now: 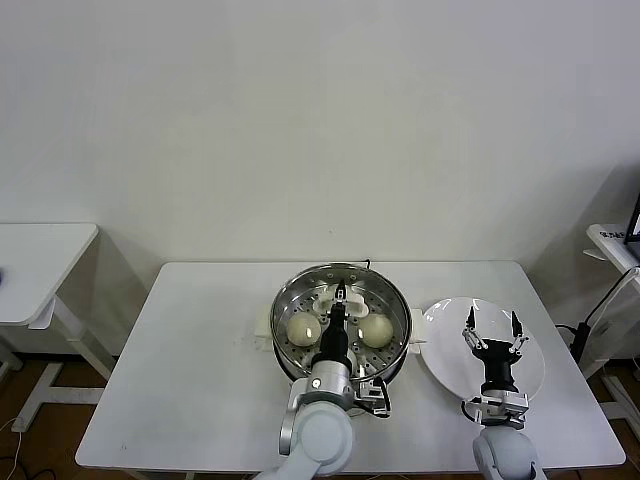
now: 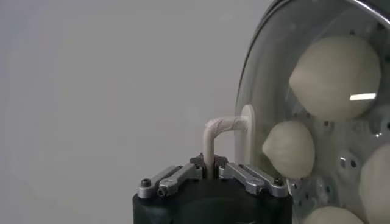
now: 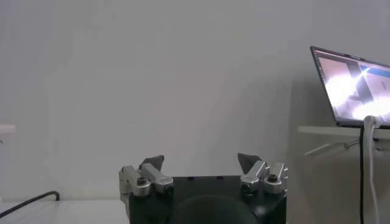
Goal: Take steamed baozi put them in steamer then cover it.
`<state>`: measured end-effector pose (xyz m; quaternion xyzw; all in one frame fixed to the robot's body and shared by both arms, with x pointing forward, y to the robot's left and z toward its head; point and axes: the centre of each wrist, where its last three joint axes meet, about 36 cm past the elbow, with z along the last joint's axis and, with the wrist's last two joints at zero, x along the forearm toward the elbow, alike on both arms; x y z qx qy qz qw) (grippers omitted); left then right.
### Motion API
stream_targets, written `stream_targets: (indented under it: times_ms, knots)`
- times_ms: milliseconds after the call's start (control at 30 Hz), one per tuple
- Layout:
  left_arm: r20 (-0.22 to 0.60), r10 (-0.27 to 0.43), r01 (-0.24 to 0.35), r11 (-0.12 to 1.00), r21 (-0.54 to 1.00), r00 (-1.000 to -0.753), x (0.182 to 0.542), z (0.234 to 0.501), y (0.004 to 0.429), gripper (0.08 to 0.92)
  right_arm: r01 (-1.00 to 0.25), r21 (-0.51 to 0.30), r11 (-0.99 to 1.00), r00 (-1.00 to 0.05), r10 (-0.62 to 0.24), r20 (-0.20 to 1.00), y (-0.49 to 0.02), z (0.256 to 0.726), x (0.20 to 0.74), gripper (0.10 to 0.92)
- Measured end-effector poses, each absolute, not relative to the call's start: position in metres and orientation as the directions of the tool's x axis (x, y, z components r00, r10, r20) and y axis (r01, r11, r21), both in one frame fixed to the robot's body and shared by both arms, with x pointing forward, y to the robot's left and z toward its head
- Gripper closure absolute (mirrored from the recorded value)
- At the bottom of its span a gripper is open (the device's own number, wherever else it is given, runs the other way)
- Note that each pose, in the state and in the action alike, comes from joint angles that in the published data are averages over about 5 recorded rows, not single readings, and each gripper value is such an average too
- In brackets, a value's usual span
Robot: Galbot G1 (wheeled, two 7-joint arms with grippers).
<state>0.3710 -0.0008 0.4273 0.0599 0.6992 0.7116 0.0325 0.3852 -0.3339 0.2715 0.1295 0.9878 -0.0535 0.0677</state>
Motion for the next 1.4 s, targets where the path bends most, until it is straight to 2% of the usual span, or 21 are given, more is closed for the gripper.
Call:
stream_targets:
  times_ms: [533, 633, 867, 1200, 1300, 1400]
  knots:
    - [0.052, 0.131, 0.051, -0.014, 0.999, -0.99, 0.37, 0.428, 0.001, 0.798, 0.265, -0.089, 0.96, -0.956, 0.25, -0.151, -0.335, 0.272, 0.388, 0.2]
    - [0.058, 0.13, 0.057, -0.01, 0.998, -0.99, 0.369, 0.429, 0.003, 0.736, 0.264, -0.089, 0.96, -0.957, 0.249, -0.151, -0.335, 0.272, 0.388, 0.2]
    - [0.063, 0.135, 0.066, 0.019, 0.998, -0.989, 0.361, 0.435, 0.009, 0.529, 0.262, -0.088, 0.961, -0.957, 0.246, -0.155, -0.334, 0.274, 0.39, 0.2]
    - [0.072, 0.164, 0.09, 0.104, 0.991, -0.984, 0.337, 0.46, 0.034, 0.244, 0.261, -0.086, 0.962, -0.956, 0.245, -0.162, -0.332, 0.276, 0.394, 0.2]
    - [0.077, 0.178, 0.101, 0.134, 0.986, -0.981, 0.326, 0.47, 0.044, 0.191, 0.26, -0.084, 0.962, -0.956, 0.244, -0.163, -0.331, 0.277, 0.395, 0.2]
    - [0.085, 0.194, 0.117, 0.16, 0.98, -0.977, 0.316, 0.478, 0.055, 0.179, 0.258, -0.083, 0.963, -0.956, 0.242, -0.164, -0.33, 0.277, 0.395, 0.2]
